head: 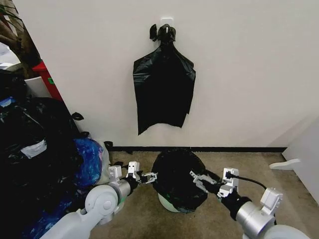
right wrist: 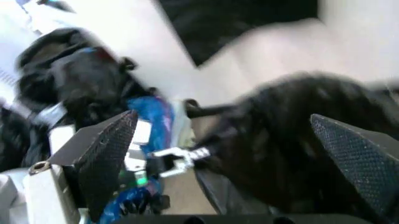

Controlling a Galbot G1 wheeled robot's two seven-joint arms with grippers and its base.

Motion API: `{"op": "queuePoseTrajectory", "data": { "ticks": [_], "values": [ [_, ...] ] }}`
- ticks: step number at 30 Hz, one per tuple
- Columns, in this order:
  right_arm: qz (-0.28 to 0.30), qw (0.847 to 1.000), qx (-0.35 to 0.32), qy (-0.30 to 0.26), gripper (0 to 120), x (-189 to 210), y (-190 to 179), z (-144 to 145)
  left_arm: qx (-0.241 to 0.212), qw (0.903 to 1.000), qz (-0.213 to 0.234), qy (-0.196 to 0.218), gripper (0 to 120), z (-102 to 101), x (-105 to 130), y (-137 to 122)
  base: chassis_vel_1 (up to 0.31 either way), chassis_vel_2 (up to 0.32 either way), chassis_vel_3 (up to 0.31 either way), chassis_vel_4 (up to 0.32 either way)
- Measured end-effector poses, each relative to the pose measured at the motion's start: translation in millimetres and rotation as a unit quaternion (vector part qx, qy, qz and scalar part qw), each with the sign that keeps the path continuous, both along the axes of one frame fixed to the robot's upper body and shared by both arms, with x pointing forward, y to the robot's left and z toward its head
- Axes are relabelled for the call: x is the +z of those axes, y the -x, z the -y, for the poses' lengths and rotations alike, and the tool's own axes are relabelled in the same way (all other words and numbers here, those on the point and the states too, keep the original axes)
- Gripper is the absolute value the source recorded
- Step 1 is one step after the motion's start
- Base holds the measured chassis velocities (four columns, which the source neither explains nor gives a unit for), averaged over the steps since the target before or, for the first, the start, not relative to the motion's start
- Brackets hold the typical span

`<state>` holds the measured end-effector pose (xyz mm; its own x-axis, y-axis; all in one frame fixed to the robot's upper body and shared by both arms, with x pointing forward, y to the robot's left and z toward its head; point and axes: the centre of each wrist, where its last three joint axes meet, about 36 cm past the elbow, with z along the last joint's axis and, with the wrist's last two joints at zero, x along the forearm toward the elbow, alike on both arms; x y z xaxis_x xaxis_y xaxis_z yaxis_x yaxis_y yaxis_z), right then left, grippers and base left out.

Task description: Place the garbage bag over the trash bin.

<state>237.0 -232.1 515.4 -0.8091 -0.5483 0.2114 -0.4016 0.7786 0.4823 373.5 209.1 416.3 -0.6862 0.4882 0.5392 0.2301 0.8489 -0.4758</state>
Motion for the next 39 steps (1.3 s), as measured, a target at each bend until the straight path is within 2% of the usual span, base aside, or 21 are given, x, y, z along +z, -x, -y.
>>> {"op": "queuePoseTrajectory", "data": {
  "ticks": [3,11,15,19,25,39],
  "values": [
    [0.038,0.997,0.056,0.022,100,-13,-7,-7,0.006,1.0,-0.002,0.005,100,-1,2,-1,0.0,0.0,0.0,0.0],
    [0.065,0.985,0.151,0.05,100,-47,-26,-35,0.008,0.9999,-0.004,0.013,100,1,5,-1,0.0,0.0,0.0,0.0],
    [0.064,0.983,0.158,0.073,100,-64,-32,-41,0.006,0.9999,-0.006,0.013,100,4,5,0,0.0,0.0,0.0,0.0],
    [0.054,0.977,0.166,0.125,100,-89,-34,-44,0.0,0.9999,-0.008,0.012,100,8,3,1,0.0,0.0,0.0,0.0],
    [0.056,0.973,0.15,0.167,100,-108,-41,-47,-0.001,0.9999,-0.01,0.013,100,14,2,1,0.0,0.0,0.0,0.0],
    [0.047,0.969,0.155,0.185,100,-130,-37,-61,0.002,0.9998,-0.008,0.015,100,16,3,0,0.0,0.0,0.0,0.0]
  ]
}}
